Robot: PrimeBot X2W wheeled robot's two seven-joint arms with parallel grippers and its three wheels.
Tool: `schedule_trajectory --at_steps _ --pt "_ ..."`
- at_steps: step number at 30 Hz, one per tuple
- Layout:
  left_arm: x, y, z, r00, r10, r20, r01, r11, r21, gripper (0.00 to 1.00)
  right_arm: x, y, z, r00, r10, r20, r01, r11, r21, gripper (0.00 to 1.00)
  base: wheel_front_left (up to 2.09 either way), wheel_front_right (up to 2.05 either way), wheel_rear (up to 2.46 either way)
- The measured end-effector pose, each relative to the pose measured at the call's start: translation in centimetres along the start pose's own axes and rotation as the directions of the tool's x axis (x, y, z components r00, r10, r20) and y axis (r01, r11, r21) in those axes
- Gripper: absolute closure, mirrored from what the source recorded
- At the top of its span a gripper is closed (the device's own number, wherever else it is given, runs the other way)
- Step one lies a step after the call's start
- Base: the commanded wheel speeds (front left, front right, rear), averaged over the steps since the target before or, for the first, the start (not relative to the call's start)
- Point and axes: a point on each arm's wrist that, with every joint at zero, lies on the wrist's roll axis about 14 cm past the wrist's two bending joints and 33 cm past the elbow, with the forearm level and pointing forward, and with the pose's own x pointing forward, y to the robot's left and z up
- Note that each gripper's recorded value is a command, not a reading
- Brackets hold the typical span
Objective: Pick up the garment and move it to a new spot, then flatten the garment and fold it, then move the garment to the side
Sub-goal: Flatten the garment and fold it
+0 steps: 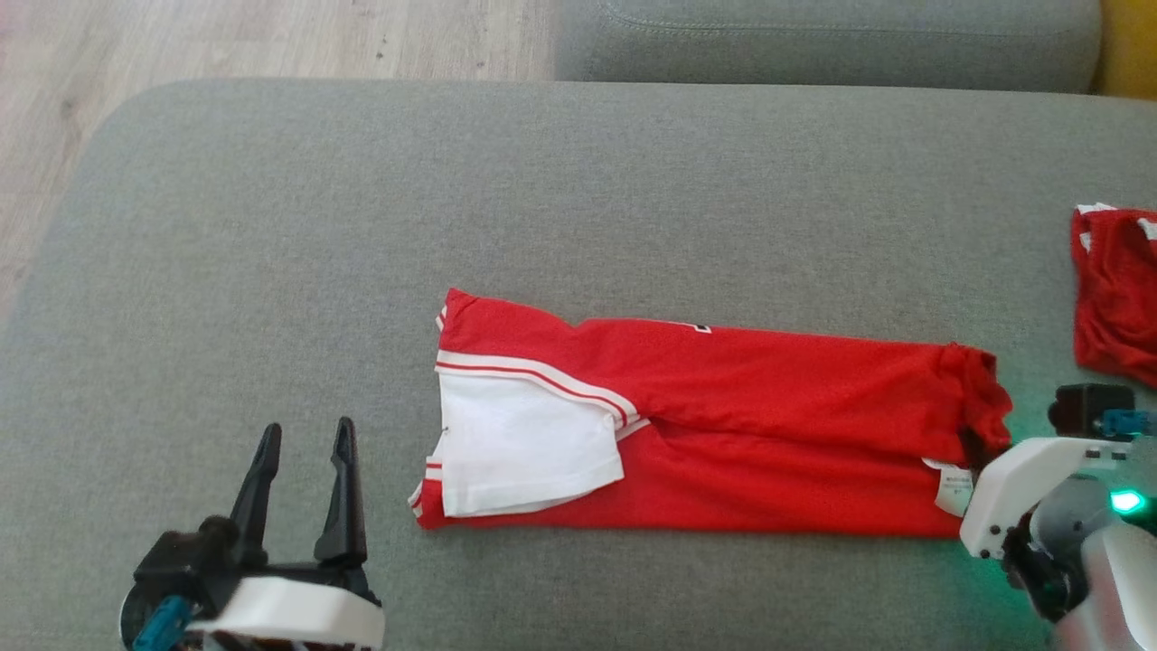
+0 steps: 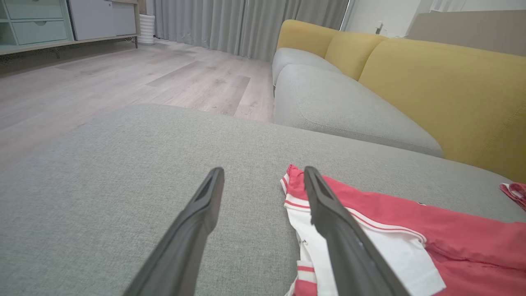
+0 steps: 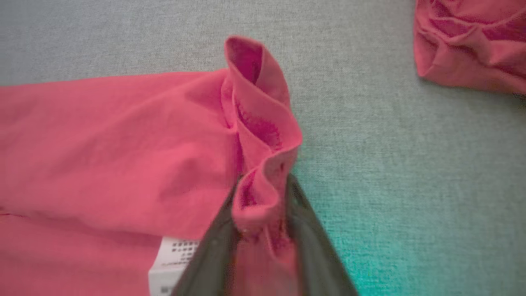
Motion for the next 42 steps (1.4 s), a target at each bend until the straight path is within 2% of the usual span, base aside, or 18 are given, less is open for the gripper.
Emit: schedule_trajectory --at_steps 1,8,16,21,25,31,36,42 --pt "0.0 -0.1 0.1 1.000 0.000 0.002 0.000 1.000 0.002 0.00 -0.1 0.2 -0.1 1.000 0.007 0.001 -0.007 1.000 0.006 1.00 0.00 0.00 0.00" --pt "0.3 -0.9 0.0 1.000 -0.027 0.002 0.027 1.000 0.007 0.00 -1.0 -0.8 0.2 0.999 -0.015 0.038 0.013 0.999 0.046 1.00 0.00 0.00 0.00" --pt "0.8 -2.5 -0.2 0.997 -0.084 0.000 0.084 0.996 0.014 0.00 -4.3 -7.5 3.4 0.973 -0.166 0.161 0.150 0.983 0.108 1.00 0.00 0.00 0.00" --pt "1.0 -3.0 -0.4 0.995 -0.101 -0.004 0.101 0.995 0.018 0.00 -5.6 -7.9 4.5 0.964 -0.178 0.198 0.152 0.978 0.141 1.00 0.00 0.00 0.00" --pt "0.9 -3.4 -0.5 0.994 -0.111 -0.003 0.111 0.994 0.016 0.00 -6.2 -5.2 4.9 0.968 -0.107 0.228 0.067 0.982 0.177 1.00 0.00 0.00 0.00" --pt "0.5 -3.6 -0.6 0.993 -0.118 -0.003 0.118 0.993 0.012 0.00 -7.1 1.2 5.6 0.959 0.077 0.271 -0.132 0.973 0.192 1.00 0.00 0.00 0.00" --pt "0.2 -3.2 -0.7 0.995 -0.103 -0.003 0.103 0.995 0.013 0.00 -7.9 7.3 7.0 0.917 0.239 0.318 -0.303 0.938 0.169 1.00 0.00 0.00 0.00" --pt "-0.3 -2.7 -0.9 0.996 -0.092 -0.005 0.092 0.996 0.010 0.00 -7.9 14.3 6.3 0.860 0.425 0.283 -0.472 0.872 0.127 1.00 0.00 0.00 0.00"
